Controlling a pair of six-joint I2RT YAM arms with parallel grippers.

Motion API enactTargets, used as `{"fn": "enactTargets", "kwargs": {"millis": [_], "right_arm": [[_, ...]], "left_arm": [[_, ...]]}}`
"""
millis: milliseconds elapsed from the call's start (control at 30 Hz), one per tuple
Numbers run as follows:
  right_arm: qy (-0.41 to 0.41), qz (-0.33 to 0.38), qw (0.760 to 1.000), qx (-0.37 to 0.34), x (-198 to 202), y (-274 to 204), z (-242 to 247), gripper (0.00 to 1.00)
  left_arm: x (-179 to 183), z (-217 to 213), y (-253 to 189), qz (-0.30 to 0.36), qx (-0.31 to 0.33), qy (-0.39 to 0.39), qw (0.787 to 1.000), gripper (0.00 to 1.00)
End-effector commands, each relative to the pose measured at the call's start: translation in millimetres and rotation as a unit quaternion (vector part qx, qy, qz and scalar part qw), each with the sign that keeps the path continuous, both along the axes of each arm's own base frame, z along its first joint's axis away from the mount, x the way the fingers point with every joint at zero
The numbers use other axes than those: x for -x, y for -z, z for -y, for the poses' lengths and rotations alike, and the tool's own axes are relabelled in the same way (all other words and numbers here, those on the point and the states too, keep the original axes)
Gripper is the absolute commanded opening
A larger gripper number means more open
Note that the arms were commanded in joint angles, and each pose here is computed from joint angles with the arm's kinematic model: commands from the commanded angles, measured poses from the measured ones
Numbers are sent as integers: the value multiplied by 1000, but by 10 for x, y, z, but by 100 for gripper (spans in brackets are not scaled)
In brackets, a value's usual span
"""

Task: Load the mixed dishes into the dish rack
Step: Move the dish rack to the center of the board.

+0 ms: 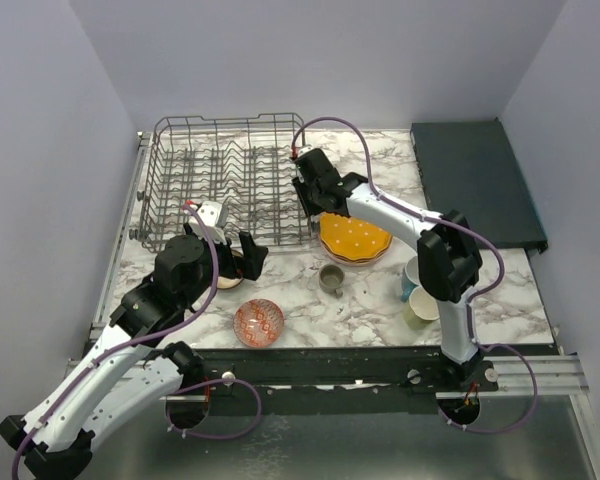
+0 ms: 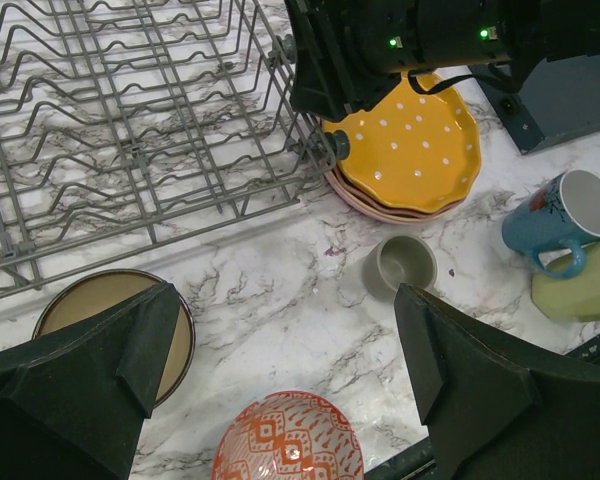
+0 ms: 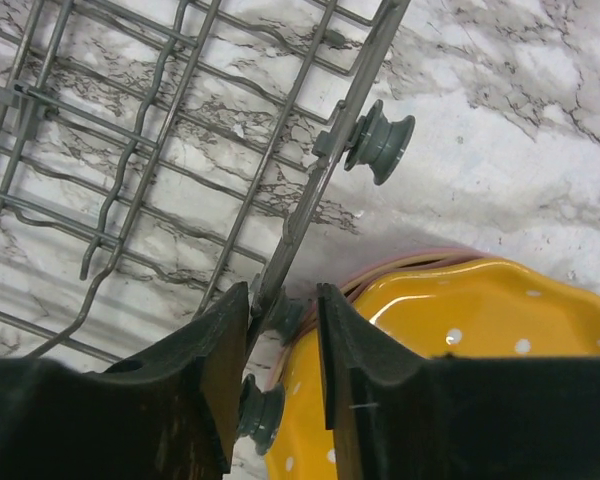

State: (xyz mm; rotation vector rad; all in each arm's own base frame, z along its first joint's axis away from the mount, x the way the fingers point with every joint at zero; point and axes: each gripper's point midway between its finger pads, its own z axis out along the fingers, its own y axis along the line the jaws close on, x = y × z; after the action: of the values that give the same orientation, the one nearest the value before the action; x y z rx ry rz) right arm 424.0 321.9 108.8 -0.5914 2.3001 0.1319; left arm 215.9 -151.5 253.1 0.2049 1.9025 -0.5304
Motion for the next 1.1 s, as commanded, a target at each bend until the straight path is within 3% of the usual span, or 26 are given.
{"fn": "enactTargets", "kwargs": {"millis": [0,333,533,800,1067], "right_arm": [[-2,-4,1000,2,93,-211,137,40],[35,34,998,-28,133,-663,276,65],[66,27,997,-24,84,-686,483,66],[56,9,998,-20,-120,-424,572,78],[51,-15,998,-15,-352,-85,598,80]], "left_arm": [[-13,-49,86,-6,-14,-11,1000,99],[-20,-45,99,-8,-16,-11,1000,99],[-18,-43,96,-8,-15,-10,1000,99],[-8,-40,85,-6,-14,-8,1000,99],[-2,-46,71,-4,-12,-9,1000,99]]}}
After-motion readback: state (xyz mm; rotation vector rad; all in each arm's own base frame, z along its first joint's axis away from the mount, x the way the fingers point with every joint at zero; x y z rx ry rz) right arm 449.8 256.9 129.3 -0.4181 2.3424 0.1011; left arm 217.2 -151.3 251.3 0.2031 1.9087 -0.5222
